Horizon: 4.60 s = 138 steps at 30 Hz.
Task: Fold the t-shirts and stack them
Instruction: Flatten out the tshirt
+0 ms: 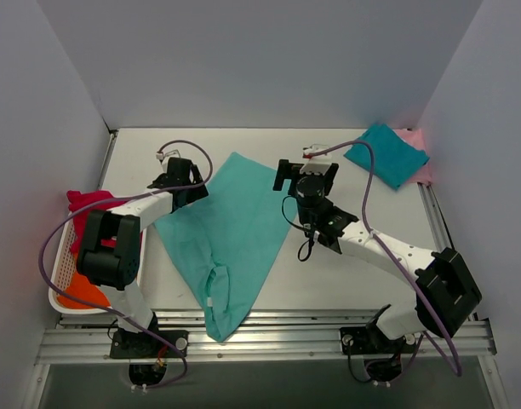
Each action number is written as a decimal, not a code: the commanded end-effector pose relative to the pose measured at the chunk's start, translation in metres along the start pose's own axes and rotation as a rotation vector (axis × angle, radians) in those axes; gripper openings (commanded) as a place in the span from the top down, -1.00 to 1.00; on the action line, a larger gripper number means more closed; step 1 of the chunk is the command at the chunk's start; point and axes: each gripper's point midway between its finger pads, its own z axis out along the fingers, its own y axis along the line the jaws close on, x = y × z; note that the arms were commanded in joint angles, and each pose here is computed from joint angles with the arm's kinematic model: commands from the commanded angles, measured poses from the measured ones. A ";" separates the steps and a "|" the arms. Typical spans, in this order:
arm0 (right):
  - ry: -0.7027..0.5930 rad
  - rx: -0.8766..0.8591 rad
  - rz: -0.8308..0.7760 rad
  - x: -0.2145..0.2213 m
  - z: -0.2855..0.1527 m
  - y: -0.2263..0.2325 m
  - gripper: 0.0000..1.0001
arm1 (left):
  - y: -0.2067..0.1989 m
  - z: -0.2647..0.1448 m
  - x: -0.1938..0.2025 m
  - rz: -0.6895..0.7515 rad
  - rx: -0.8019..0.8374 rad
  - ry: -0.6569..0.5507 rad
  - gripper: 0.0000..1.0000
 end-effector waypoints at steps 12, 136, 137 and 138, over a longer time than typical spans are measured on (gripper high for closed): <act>-0.023 0.038 0.046 -0.009 0.012 -0.004 -0.99 | 0.033 -0.011 0.016 -0.115 -0.140 0.027 -0.88; 0.286 0.364 0.252 0.121 0.069 -0.045 -1.00 | 0.025 -0.025 0.006 -0.264 0.146 -0.008 0.95; 0.278 0.369 0.246 0.118 0.074 -0.044 -1.00 | 0.024 -0.025 0.005 -0.261 0.149 -0.010 0.95; 0.280 0.373 0.238 0.118 0.078 -0.045 -1.00 | 0.024 -0.025 0.005 -0.260 0.148 -0.009 0.95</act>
